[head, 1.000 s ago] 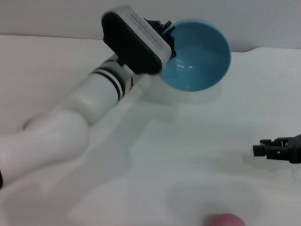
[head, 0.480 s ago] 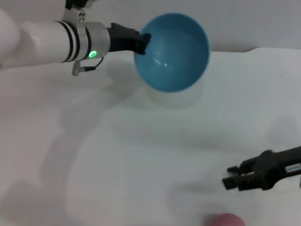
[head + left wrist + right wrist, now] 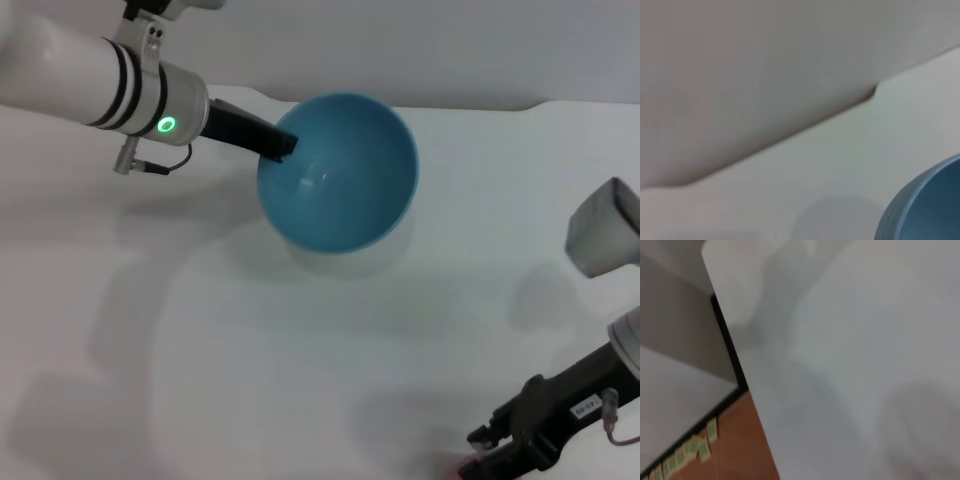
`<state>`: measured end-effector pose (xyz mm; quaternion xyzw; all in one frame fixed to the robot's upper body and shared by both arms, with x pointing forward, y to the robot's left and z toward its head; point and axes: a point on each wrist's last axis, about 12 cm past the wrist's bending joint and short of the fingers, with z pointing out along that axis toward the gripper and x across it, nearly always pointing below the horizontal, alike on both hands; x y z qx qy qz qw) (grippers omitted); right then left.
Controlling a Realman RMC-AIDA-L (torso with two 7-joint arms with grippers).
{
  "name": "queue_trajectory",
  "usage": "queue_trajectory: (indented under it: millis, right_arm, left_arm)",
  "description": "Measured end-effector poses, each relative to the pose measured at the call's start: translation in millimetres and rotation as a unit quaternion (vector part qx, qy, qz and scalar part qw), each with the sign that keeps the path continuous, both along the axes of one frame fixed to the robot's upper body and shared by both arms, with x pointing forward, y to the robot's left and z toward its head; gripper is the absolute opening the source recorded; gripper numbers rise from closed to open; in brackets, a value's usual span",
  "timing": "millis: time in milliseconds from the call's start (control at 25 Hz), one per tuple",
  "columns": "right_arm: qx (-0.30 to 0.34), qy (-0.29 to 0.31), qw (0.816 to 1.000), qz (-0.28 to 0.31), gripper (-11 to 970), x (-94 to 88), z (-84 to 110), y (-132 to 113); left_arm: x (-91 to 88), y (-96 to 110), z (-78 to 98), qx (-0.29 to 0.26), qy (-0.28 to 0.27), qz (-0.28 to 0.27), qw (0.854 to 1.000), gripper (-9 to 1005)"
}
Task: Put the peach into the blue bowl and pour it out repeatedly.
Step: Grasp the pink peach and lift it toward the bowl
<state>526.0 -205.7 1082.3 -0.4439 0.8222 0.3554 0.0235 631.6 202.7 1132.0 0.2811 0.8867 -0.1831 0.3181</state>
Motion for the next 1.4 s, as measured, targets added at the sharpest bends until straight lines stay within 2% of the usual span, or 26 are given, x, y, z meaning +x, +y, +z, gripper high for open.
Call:
queue_trajectory:
  millis: [160, 320, 400, 760, 1120, 1400]
  right_arm:
    - [-0.044, 0.021, 0.999, 0.013, 535, -2.4, -2.2, 4.5]
    - [-0.118, 0.045, 0.992, 0.018, 517, -3.6, -5.2, 5.7]
    - [-0.136, 0.050, 0.989, 0.024, 508, -4.4, -6.7, 8.2]
    - [-0.160, 0.057, 0.985, 0.008, 468, -2.1, -21.0, 13.6]
    - [-0.146, 0.023, 0.989, -0.012, 428, 5.7, -20.3, 13.9]
    - [-0.108, -0.016, 0.993, -0.045, 177, 11.3, -4.3, 6.8]
  left_arm:
    - [-2.2, 4.7, 0.7, 0.007, 0.011, 0.001, 1.000, -2]
    - [-3.3, 4.7, -0.3, 0.007, 0.014, 0.000, 1.000, -2]
    - [-3.3, 4.1, 0.1, 0.007, 0.013, 0.000, 1.000, -2]
    - [-2.3, 2.4, 5.1, 0.002, 0.004, -0.001, 1.000, -2]
    - [-1.2, 1.4, 8.9, 0.000, -0.005, -0.002, 1.000, -2]
    - [-1.2, 0.3, 9.5, 0.001, -0.003, -0.004, 1.000, -1]
